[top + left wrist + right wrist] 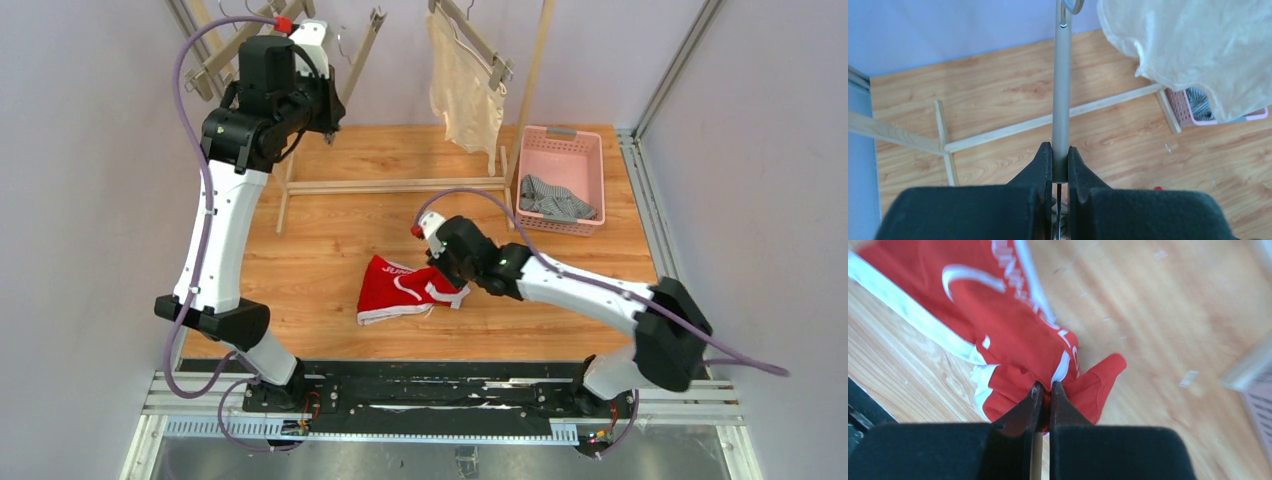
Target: Remove the underwear clipped to the hanger
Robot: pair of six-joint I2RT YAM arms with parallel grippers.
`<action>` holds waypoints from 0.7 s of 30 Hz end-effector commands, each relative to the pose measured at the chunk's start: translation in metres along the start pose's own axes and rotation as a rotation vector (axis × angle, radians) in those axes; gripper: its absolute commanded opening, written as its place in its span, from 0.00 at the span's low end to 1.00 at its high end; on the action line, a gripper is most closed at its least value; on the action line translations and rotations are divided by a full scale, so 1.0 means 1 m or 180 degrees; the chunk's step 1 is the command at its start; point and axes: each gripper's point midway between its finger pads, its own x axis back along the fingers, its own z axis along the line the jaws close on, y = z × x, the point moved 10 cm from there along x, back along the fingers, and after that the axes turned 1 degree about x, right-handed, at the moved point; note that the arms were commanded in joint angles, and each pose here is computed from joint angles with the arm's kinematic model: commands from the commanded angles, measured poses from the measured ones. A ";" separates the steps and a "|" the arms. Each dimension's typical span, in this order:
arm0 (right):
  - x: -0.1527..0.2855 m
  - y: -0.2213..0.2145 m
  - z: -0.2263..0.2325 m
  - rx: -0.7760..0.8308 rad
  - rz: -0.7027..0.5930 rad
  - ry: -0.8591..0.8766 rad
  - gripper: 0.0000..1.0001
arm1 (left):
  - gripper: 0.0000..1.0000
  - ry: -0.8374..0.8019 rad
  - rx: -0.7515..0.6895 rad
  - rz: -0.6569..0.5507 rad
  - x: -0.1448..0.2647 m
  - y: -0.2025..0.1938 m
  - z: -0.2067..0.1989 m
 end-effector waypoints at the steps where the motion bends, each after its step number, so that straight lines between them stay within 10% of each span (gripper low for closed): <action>1: 0.073 0.033 -0.030 -0.0149 -0.0508 -0.0817 0.01 | 0.00 -0.0128 0.0065 -0.0113 0.001 0.014 0.005; 21: 0.257 0.034 -0.166 -0.1184 -0.1959 -0.3396 0.01 | 0.00 -0.0104 0.0165 -0.0730 0.004 0.052 0.025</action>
